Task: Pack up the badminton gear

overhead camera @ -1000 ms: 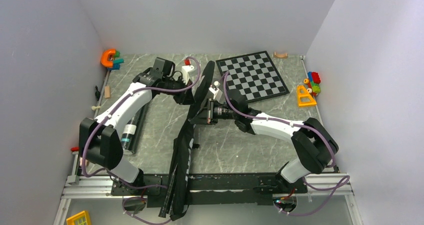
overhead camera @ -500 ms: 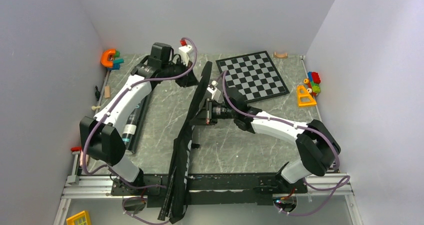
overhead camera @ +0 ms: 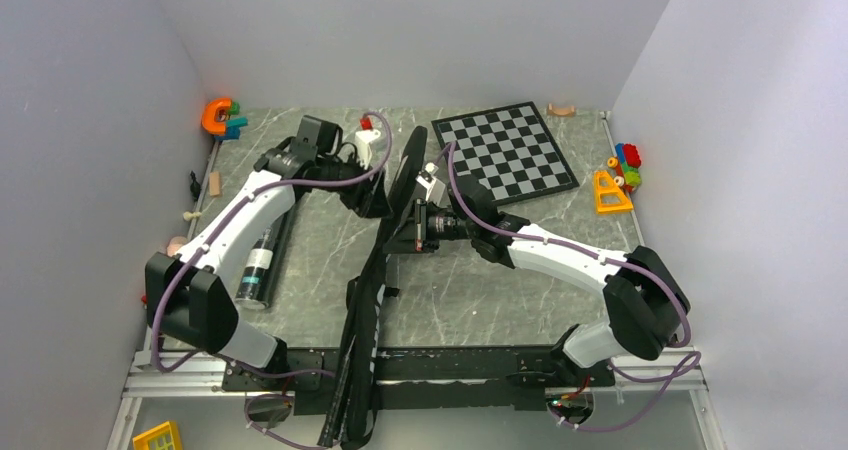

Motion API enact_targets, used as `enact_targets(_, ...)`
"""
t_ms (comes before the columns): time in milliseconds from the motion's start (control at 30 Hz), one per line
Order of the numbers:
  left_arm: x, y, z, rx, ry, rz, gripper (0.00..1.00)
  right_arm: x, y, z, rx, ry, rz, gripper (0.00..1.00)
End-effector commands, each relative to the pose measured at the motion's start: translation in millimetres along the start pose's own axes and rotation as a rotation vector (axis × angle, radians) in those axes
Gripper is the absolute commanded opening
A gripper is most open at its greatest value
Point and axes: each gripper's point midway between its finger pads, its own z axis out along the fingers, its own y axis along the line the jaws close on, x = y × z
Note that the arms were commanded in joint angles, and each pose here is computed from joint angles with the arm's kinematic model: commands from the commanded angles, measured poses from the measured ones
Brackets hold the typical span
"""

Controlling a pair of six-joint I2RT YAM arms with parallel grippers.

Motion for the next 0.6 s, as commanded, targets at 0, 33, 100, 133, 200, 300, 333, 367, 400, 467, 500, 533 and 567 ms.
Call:
enact_targets(0,22,-33,-2,0.096,0.041,0.062,0.65,-14,25,-3,-0.061,-0.032,-0.058,0.00)
enact_targets(33,27,-33,1,0.098,0.052,0.062,0.65,-14,26,-2,-0.061,-0.032,-0.058,0.00)
enact_targets(100,32,-31,7,0.096,0.061,0.057,0.64,-15,26,-2,-0.063,-0.033,-0.057,0.00)
enact_targets(133,33,-30,10,0.098,0.065,0.054,0.63,-15,26,-1,-0.061,-0.033,-0.055,0.00)
enact_targets(200,33,-27,15,0.095,0.072,0.055,0.60,-15,26,-2,-0.061,-0.037,-0.056,0.00)
enact_targets(300,30,-21,20,0.080,0.073,0.052,0.46,-15,26,-3,-0.057,-0.043,-0.058,0.00)
enact_targets(333,28,-20,21,0.076,0.069,0.051,0.39,-16,26,-4,-0.056,-0.044,-0.059,0.00)
enact_targets(367,26,-19,22,0.070,0.066,0.049,0.33,-16,26,-3,-0.056,-0.043,-0.058,0.00)
enact_targets(400,23,-19,23,0.069,0.060,0.049,0.27,-15,26,-3,-0.056,-0.041,-0.056,0.00)
enact_targets(467,16,-18,23,0.064,0.044,0.047,0.13,-15,25,-2,-0.058,-0.041,-0.054,0.00)
enact_targets(500,12,-17,23,0.060,0.036,0.046,0.04,-15,25,-3,-0.058,-0.041,-0.052,0.00)
enact_targets(533,8,-16,22,0.051,0.030,0.045,0.00,-15,25,-2,-0.059,-0.043,-0.051,0.00)
enact_targets(567,3,-16,22,0.045,0.023,0.047,0.00,-15,25,-2,-0.058,-0.045,-0.052,0.00)
